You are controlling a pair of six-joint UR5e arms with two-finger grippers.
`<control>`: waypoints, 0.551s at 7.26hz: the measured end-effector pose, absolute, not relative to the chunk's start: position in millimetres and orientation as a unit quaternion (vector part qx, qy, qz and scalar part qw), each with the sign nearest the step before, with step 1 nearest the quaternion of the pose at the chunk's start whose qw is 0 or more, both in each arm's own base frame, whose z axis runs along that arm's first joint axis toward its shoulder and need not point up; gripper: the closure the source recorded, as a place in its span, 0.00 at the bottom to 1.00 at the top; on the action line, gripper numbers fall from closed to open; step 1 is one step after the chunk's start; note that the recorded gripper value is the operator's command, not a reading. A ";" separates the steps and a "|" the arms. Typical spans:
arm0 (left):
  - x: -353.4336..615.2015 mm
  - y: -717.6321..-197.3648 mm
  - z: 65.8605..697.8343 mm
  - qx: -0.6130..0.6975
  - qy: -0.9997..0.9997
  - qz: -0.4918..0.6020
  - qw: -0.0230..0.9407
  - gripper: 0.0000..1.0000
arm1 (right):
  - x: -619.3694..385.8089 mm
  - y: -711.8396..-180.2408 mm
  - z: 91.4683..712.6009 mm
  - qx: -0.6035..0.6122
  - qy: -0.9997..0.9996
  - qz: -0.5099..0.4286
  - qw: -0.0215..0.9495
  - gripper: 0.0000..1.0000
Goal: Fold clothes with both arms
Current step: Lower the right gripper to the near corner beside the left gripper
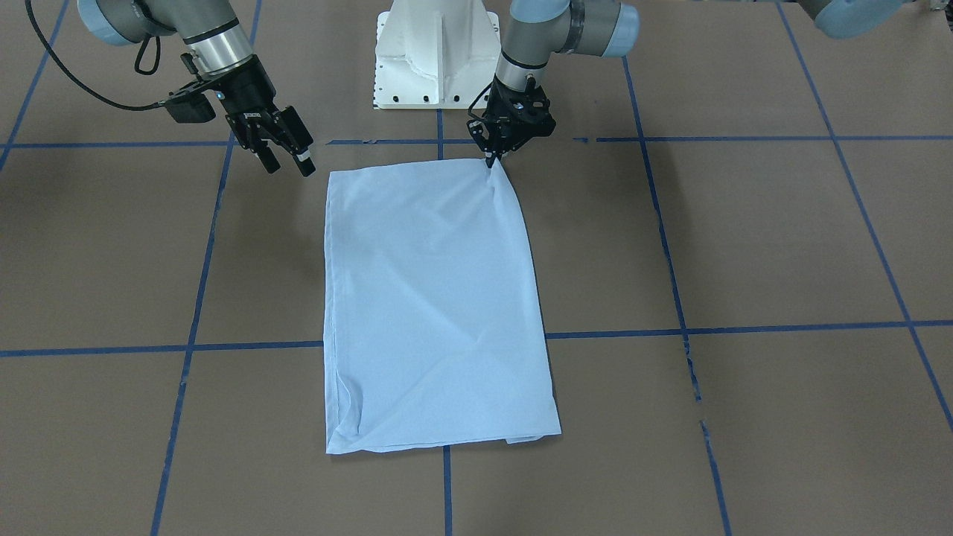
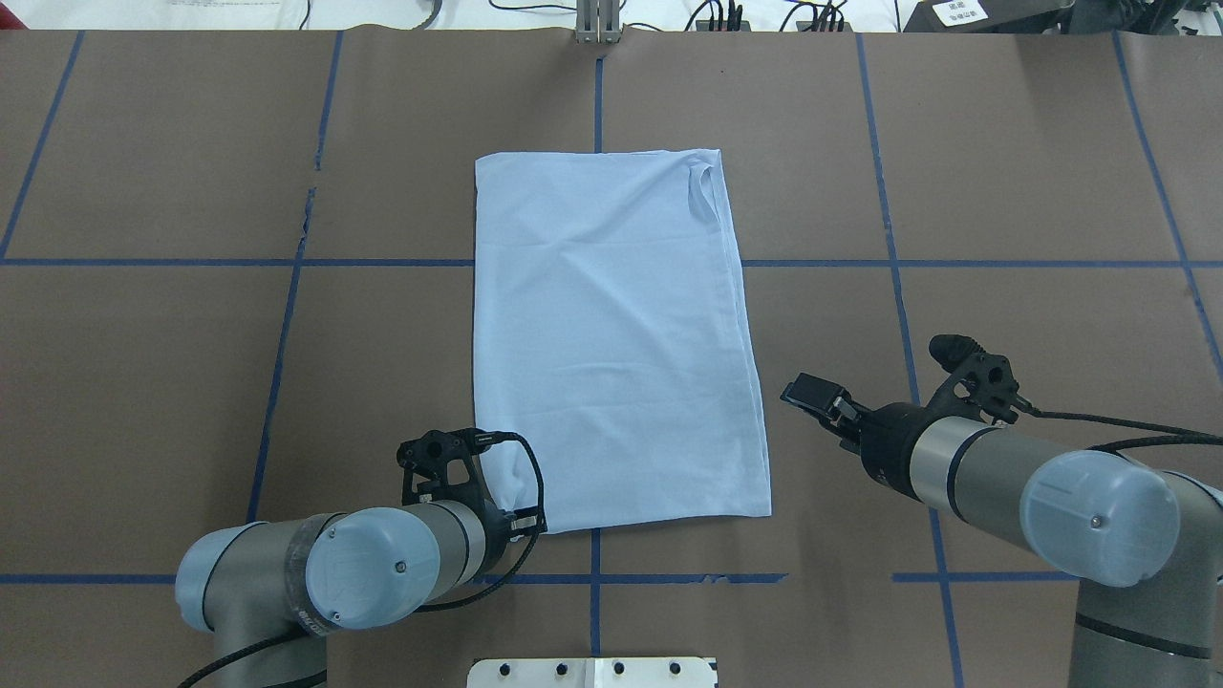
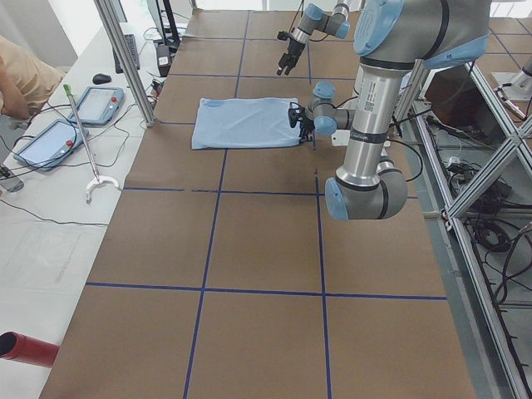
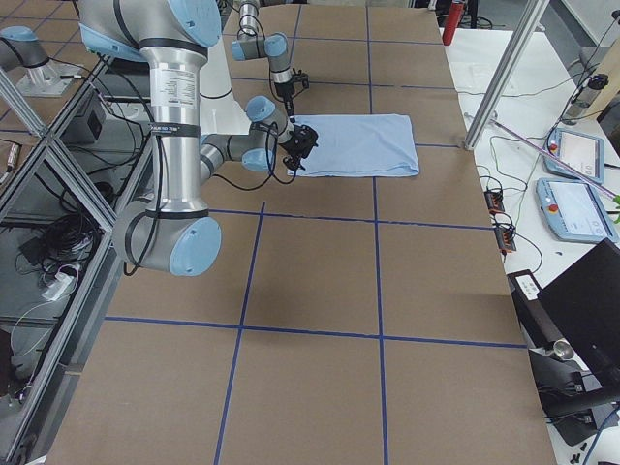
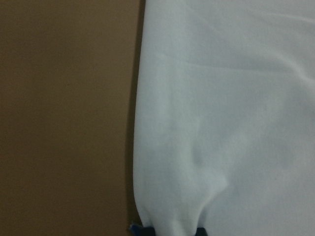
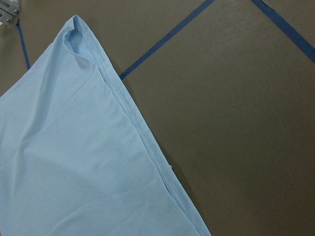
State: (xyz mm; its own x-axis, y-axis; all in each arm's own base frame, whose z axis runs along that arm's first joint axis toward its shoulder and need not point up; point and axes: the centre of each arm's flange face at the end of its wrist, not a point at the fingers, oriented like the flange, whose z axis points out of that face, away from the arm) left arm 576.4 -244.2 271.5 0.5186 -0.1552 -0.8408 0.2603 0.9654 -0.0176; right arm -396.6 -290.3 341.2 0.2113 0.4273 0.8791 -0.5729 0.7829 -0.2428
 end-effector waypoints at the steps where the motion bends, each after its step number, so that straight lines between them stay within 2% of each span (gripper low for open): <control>1: 573.3 -243.8 266.9 0.056 0.480 -0.119 0.867 1.00 | -399.7 -288.5 341.3 0.068 -0.538 0.324 0.775 0.00; 4: 564.8 -243.0 254.9 0.057 0.491 -0.121 0.861 1.00 | -448.3 -256.2 318.4 0.042 -0.505 0.387 0.771 0.07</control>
